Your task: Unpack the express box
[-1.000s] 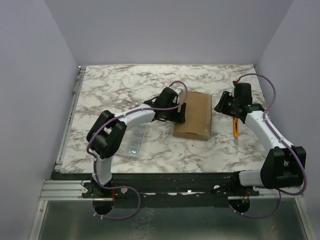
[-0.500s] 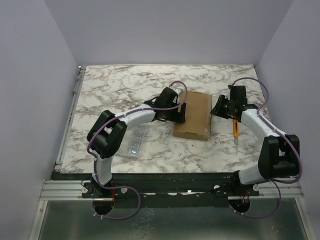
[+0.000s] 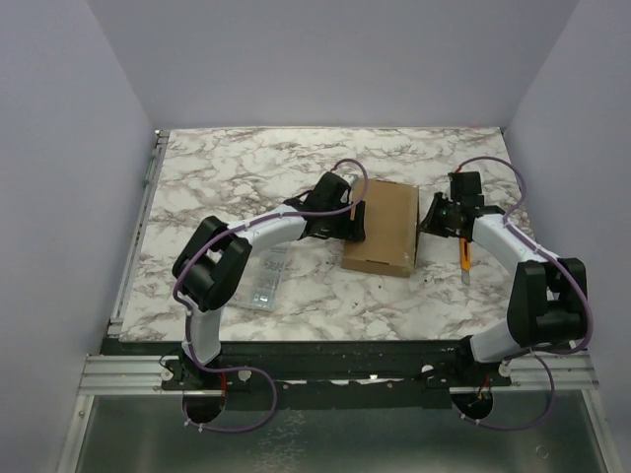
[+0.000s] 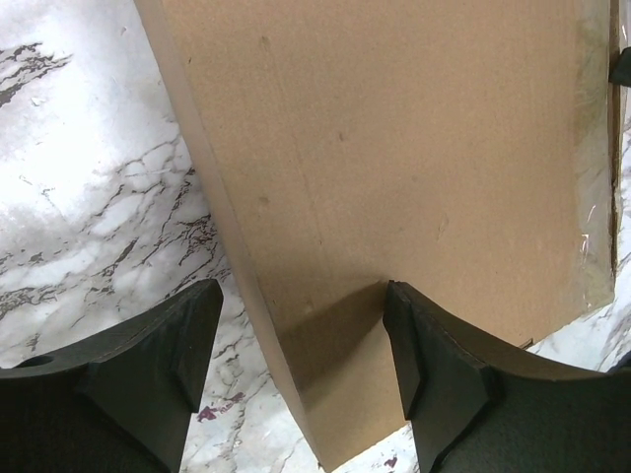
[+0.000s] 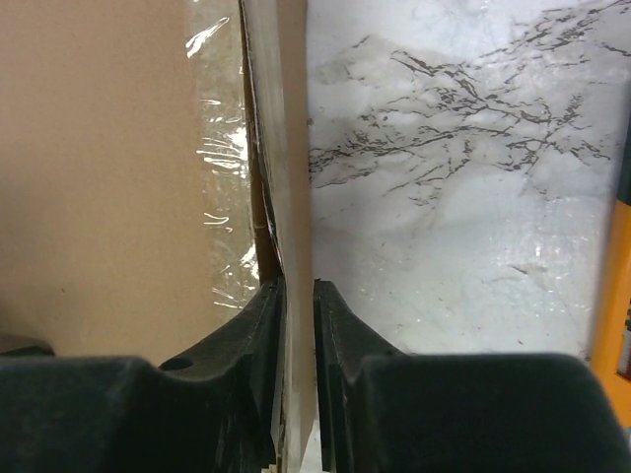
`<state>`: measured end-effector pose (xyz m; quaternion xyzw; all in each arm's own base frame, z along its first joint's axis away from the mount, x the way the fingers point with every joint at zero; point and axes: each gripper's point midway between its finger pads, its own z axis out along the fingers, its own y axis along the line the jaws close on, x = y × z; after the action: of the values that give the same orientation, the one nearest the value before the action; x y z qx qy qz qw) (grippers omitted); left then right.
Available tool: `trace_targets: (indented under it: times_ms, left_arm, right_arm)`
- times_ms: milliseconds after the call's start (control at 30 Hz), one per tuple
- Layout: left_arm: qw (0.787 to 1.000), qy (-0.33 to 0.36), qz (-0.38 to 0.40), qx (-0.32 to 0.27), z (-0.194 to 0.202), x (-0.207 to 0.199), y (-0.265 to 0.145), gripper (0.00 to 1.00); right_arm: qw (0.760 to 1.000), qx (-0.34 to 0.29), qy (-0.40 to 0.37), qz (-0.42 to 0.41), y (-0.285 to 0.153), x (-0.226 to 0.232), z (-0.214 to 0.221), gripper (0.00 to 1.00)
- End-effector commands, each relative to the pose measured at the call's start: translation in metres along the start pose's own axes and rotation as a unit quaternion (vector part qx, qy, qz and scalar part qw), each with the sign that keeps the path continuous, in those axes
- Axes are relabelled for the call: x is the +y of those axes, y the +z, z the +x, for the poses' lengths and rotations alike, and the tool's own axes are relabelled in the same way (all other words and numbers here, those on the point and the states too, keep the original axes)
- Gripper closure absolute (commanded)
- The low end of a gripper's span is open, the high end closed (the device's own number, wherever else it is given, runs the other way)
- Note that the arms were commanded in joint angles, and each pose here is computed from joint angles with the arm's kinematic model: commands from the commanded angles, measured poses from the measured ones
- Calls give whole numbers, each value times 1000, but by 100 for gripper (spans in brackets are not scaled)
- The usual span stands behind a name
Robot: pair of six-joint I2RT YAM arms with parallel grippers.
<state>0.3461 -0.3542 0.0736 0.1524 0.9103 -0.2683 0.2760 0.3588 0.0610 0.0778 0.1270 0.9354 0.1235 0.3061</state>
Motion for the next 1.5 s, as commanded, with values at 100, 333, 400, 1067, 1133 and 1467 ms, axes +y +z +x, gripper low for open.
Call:
trace_targets:
  times_ms: [100,333,400,1067,1133,1467]
  left_arm:
    - [997,-26,-62,24,15,36,15,27]
    - [996,-35,-77,28,18,47,16,28]
    - [996,-37,-79,28,18,48,17,28]
    - [996,-37,-66,36,21,45,18,27]
    - [997,-41,-62,38,23,43,18,27]
    - [997,-11,-74,-18,-3,27,-6,23]
  right_arm:
    - [998,19,-8,62,5,-29,19,80]
    - [997,1,-13,80,7,-40,22,79]
    - [999,-5,-13,50,9,-33,22,79]
    - [992,11,89,-89,0,-36,37,72]
    - [994,16,85,-68,-7,-33,42,65]
    - [997,31,41,49,-28,-36,71,62]
